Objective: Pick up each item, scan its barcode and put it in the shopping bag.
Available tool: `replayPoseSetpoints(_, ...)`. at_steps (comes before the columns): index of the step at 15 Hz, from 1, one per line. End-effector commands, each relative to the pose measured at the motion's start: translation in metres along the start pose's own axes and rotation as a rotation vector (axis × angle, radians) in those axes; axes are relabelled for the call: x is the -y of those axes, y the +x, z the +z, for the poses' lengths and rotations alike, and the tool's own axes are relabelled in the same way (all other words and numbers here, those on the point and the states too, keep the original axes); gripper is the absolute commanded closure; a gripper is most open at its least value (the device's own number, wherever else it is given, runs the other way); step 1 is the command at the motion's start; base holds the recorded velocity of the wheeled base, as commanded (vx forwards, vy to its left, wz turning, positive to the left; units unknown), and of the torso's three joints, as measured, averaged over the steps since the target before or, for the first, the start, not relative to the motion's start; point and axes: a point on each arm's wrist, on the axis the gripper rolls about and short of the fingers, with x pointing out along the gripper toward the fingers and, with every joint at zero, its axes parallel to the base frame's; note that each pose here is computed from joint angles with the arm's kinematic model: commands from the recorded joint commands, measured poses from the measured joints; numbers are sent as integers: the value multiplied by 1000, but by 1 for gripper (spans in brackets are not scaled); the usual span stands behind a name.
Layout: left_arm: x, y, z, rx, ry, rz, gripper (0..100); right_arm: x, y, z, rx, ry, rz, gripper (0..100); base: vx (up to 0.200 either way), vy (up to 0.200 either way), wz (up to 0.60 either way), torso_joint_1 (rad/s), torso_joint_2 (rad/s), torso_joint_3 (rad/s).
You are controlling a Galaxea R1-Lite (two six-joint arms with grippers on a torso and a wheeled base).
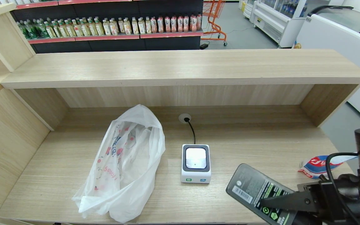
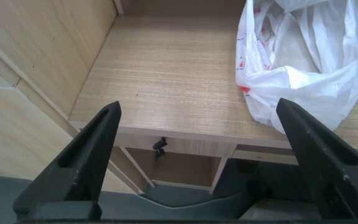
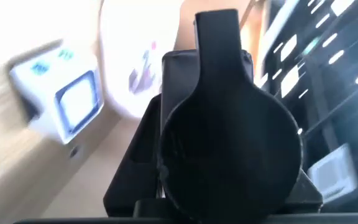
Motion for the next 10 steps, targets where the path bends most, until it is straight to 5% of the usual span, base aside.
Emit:
replayPoseSetpoints(1, 0, 0, 0, 0, 0, 0, 0, -10, 9, 1, 55, 9, -15, 100, 0, 0, 0, 0, 0, 0)
replayPoseSetpoints(10, 0, 0, 0, 0, 0, 0, 0, 5, 43, -11, 149, -119, -153, 100, 0, 0, 0, 0, 0, 0)
